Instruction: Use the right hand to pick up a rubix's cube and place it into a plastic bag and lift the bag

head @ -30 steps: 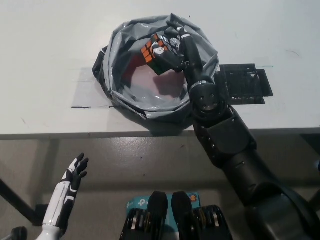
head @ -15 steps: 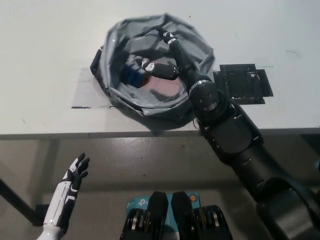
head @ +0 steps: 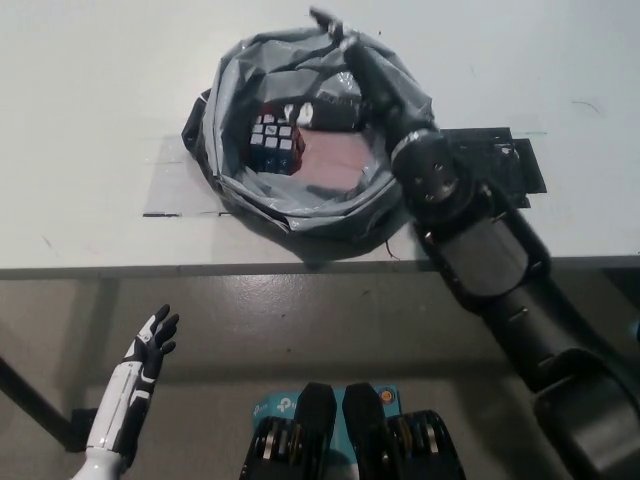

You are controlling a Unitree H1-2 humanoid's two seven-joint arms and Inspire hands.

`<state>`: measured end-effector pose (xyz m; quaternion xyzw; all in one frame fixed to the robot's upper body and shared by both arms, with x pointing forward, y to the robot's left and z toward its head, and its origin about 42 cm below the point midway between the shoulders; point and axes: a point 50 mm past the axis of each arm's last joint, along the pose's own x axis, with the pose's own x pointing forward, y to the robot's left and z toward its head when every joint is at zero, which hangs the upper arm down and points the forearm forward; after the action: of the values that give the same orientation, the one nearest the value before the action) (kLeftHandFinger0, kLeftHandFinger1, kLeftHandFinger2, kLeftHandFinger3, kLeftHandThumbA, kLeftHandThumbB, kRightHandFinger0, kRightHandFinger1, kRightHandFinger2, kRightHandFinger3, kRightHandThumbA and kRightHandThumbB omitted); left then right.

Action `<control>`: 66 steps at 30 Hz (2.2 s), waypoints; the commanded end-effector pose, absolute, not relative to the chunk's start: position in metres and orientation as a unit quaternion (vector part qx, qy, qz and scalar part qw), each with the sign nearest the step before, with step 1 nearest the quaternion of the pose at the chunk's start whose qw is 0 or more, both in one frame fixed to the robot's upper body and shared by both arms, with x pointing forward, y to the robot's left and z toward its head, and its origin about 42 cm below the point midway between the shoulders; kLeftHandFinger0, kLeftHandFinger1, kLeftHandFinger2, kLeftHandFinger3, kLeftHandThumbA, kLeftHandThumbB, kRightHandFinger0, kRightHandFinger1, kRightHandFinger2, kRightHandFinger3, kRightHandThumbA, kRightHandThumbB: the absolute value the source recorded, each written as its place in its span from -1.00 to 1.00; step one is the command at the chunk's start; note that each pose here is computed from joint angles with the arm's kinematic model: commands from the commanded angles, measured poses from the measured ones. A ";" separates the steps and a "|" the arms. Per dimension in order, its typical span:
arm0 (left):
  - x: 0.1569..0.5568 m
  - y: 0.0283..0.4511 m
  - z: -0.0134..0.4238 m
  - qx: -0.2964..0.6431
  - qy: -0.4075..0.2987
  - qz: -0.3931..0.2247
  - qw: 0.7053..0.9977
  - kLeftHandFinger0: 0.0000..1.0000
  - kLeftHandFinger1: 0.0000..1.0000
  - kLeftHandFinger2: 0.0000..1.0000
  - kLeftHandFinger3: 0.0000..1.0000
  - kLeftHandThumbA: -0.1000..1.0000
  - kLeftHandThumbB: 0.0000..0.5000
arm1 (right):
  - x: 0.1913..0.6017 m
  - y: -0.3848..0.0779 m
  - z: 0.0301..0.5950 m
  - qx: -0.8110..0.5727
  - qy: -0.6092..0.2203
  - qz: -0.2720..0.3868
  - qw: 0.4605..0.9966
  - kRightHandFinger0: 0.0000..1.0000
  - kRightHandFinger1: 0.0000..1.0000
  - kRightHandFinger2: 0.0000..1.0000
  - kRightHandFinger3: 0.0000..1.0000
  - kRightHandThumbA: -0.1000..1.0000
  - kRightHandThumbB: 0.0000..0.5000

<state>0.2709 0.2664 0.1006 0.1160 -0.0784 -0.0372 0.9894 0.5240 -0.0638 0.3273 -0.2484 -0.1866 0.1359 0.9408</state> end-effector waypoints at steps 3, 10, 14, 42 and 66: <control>0.273 0.269 0.108 0.118 -0.100 -0.048 0.987 1.00 1.00 1.00 1.00 1.00 -0.43 | 0.486 -0.082 0.428 -0.238 -0.363 0.058 0.899 1.00 1.00 1.00 1.00 1.00 0.55; 0.271 0.265 0.107 0.119 -0.093 -0.046 0.987 1.00 1.00 1.00 1.00 1.00 -0.39 | 0.472 -0.116 0.465 -0.254 -0.408 0.016 0.877 1.00 1.00 1.00 1.00 0.94 0.37; 0.270 0.267 0.107 0.121 -0.093 -0.044 0.987 1.00 1.00 1.00 1.00 1.00 -0.41 | 0.486 -0.128 0.447 -0.276 -0.358 0.012 0.892 1.00 1.00 1.00 1.00 0.92 0.39; 0.271 0.266 0.108 0.134 -0.096 -0.042 0.985 1.00 1.00 1.00 1.00 1.00 -0.35 | 0.553 -0.135 0.361 -0.299 -0.191 0.017 0.935 1.00 1.00 1.00 1.00 0.71 0.45; 0.269 0.265 0.110 0.140 -0.089 -0.043 0.985 1.00 1.00 1.00 1.00 1.00 -0.33 | 0.575 -0.123 0.327 -0.307 -0.095 0.029 0.946 1.00 1.00 1.00 1.00 0.59 0.45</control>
<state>0.2684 0.2656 0.1003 0.1322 -0.0710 -0.0392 0.9879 0.5645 -0.1333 0.2826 -0.2905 -0.0374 0.0448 0.9551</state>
